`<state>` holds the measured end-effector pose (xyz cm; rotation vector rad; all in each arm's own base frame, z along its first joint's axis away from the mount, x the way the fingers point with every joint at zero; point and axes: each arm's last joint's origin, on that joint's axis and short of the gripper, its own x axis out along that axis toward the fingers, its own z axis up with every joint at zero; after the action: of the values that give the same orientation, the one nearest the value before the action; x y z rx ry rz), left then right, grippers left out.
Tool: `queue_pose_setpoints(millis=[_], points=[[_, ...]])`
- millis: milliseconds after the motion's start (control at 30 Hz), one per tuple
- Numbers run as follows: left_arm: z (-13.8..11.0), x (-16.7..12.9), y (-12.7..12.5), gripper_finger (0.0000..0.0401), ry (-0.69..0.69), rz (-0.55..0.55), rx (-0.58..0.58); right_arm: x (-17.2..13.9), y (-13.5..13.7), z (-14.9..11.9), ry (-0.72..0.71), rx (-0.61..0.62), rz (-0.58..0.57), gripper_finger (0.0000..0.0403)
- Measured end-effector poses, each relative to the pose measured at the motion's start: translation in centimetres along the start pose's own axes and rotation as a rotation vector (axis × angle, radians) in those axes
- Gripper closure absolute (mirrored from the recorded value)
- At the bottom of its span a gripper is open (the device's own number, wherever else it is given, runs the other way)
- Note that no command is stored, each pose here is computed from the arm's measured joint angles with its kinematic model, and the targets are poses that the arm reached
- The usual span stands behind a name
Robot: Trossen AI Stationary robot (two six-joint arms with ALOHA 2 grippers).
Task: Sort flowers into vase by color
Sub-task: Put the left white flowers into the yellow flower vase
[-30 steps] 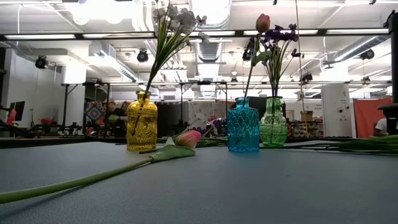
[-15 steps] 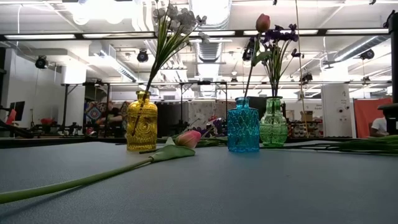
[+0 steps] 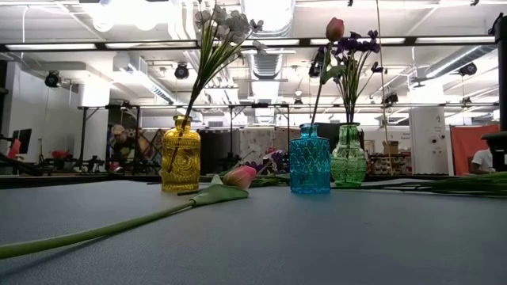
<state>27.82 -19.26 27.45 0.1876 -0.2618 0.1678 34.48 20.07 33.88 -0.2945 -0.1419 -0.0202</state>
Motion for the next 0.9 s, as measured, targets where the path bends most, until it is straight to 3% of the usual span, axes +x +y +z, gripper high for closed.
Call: queue_pose_setpoints(millis=[200, 333, 433, 567, 800, 900], points=[[0.2, -0.5, -0.1, 0.0247, 0.040, 0.062, -0.006, -0.3, 0.4, 0.0, 0.036, -0.027, -0.018, 0.0389], [1.3, -1.5, 0.0, 0.0181, 0.077, 0.151, 0.004, -1.1, 0.5, 0.2, 0.205, -0.091, -0.113, 0.0389], [1.9, -1.7, 0.0, 0.0150, 0.053, 0.123, -0.012, -1.7, 0.4, 0.0, 0.317, -0.066, -0.114, 0.0389], [1.7, -0.9, 0.3, 0.0133, -0.001, 0.036, -0.041, -1.9, 0.4, -0.9, 0.395, -0.030, -0.111, 0.0389], [0.5, 1.0, 1.3, 0.0131, -0.019, 0.013, -0.128, -2.0, 0.4, -0.9, 0.398, -0.023, -0.112, 0.0390], [-0.1, 1.6, 1.4, 0.0131, -0.042, -0.067, -0.128, -1.9, 0.4, -0.9, 0.398, -0.024, -0.113, 0.0390]])
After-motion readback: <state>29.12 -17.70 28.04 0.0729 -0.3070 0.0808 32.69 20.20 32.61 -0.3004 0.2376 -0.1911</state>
